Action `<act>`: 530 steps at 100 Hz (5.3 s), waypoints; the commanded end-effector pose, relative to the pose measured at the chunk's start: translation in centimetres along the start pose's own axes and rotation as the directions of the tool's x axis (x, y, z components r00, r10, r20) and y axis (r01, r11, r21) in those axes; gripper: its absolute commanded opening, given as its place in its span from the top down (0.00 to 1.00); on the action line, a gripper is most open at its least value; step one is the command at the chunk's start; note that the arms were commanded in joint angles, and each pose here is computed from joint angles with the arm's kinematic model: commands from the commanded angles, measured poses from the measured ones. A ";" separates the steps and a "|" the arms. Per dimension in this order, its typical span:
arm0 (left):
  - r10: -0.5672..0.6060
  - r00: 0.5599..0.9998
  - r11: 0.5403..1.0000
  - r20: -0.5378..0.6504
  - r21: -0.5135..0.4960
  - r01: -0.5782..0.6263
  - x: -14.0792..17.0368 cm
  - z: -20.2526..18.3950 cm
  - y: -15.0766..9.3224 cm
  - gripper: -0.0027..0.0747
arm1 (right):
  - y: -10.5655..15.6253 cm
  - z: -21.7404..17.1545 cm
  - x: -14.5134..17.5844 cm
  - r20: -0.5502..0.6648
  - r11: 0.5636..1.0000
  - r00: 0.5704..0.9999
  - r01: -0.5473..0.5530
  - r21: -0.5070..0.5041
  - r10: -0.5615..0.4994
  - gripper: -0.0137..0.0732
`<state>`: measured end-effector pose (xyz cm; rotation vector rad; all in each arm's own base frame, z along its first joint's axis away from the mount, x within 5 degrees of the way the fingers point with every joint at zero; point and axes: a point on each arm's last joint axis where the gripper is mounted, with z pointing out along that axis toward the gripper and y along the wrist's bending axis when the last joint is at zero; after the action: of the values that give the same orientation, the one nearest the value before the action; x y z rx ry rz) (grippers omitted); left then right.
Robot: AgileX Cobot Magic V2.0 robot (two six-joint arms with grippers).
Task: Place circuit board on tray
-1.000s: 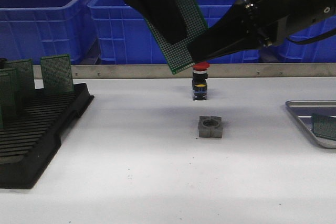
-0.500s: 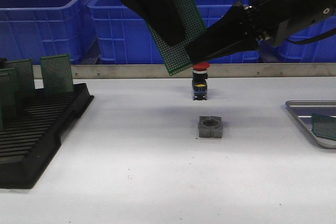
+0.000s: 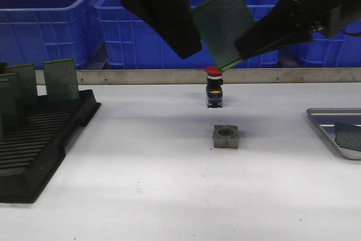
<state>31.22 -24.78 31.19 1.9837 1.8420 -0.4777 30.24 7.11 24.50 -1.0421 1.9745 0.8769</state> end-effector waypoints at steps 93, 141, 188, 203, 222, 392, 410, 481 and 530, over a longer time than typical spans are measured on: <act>0.025 0.998 1.000 0.062 -0.008 -0.025 -1.4 -2.3 -1.2 0.11 | -10.1 -9.7 11.1 0.239 0.453 0.481 -0.876 0.163 0.844 0.92; 0.025 0.998 1.000 0.062 -0.008 -0.025 -1.4 -2.3 -1.2 0.11 | -10.4 -9.8 11.8 0.243 0.407 0.455 -0.885 0.224 0.856 0.92; 0.025 0.998 1.000 0.062 -0.008 -0.025 -1.4 -2.3 -1.2 0.11 | -10.4 -9.8 11.9 0.243 0.394 0.445 -0.890 0.231 0.862 0.53; 0.025 0.998 1.000 0.061 -0.006 -0.025 -1.4 -2.3 -1.2 0.11 | -10.6 -9.9 12.0 0.254 0.382 0.438 -0.892 0.241 0.862 0.39; 0.025 0.998 1.000 0.061 -0.006 -0.025 -1.4 -2.3 -1.2 0.11 | -10.6 -9.9 12.0 0.255 0.382 0.438 -0.892 0.241 0.862 0.27; -0.008 0.573 0.170 0.820 -0.563 0.809 15.5 -14.1 -19.0 0.15 | 14.8 -14.5 3.8 0.470 0.452 0.845 -0.326 0.830 -0.255 0.27; 0.069 0.560 0.137 0.825 -0.564 0.814 17.2 -12.9 -22.4 0.15 | 16.1 -14.5 6.4 0.485 0.427 0.823 -0.340 0.838 -0.296 0.27; 0.073 0.560 0.134 0.826 -0.564 0.815 18.6 -11.0 -24.0 0.81 | 16.5 -14.1 8.1 0.542 0.435 0.795 -0.401 0.806 -0.271 0.88; 0.073 0.560 0.134 0.826 -0.564 0.815 18.6 -11.0 -24.0 0.99 | 16.6 -14.0 8.1 0.542 0.441 0.797 -0.399 0.804 -0.268 0.92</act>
<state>8.52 -2.11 28.83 0.2677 1.5058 -0.1057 8.62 0.16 27.64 0.0084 1.5466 0.0395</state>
